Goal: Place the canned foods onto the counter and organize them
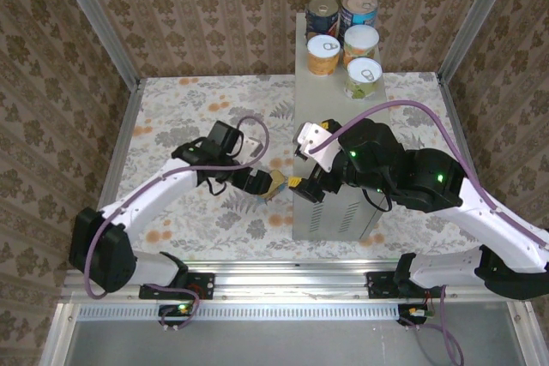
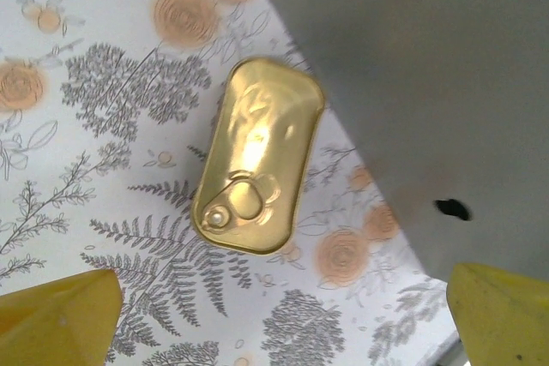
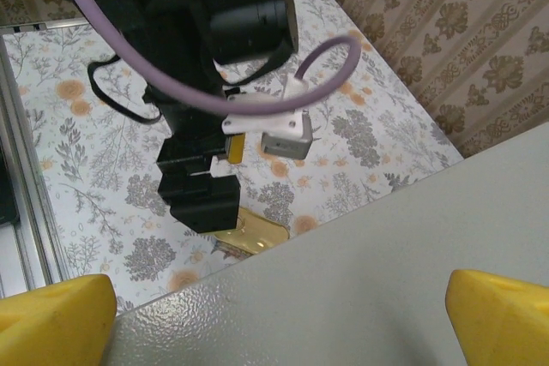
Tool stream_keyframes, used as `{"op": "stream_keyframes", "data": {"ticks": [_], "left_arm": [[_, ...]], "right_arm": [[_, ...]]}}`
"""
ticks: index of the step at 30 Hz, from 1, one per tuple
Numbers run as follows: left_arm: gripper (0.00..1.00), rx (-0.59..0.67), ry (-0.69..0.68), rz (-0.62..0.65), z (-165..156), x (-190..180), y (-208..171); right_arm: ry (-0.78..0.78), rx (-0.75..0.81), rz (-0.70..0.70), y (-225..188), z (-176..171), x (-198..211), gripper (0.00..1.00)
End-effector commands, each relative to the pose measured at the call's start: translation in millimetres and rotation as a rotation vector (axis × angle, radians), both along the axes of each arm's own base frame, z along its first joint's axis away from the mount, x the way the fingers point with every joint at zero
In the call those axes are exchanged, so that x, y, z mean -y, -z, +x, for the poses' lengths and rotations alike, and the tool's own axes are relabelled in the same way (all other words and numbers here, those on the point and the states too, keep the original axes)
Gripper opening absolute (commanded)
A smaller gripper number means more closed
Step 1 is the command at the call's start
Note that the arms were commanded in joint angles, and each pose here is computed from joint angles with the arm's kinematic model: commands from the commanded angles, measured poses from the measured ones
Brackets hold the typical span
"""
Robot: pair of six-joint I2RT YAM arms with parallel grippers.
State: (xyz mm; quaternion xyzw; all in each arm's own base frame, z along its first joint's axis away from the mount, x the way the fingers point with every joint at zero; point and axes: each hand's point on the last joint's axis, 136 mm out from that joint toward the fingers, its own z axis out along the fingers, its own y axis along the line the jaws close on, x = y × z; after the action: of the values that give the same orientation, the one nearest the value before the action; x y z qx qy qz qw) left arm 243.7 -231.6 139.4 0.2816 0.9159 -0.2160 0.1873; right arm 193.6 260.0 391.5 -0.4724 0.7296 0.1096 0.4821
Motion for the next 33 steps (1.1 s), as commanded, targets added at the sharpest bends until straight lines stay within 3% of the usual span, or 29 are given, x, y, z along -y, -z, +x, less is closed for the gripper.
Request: {"op": "stream_keyframes", "data": {"ticks": [1, 13, 25, 33], "left_arm": [[0.98, 0.058, -0.011, 0.051, 13, 0, 20], [0.95, 0.11, 0.016, 0.248, 26, 7, 89], [0.83, 0.135, 0.059, 0.28, 34, 17, 100], [0.68, 0.156, 0.055, 0.273, 37, 19, 93]], "right_arm": [[0.003, 0.031, -0.003, -11, -3, 8, 1.0], [0.016, 0.051, -0.012, -14, -2, 13, 1.0], [0.015, 0.071, -0.013, -16, -1, 14, 1.0], [0.017, 0.075, -0.017, -15, 0, 14, 1.0]]}}
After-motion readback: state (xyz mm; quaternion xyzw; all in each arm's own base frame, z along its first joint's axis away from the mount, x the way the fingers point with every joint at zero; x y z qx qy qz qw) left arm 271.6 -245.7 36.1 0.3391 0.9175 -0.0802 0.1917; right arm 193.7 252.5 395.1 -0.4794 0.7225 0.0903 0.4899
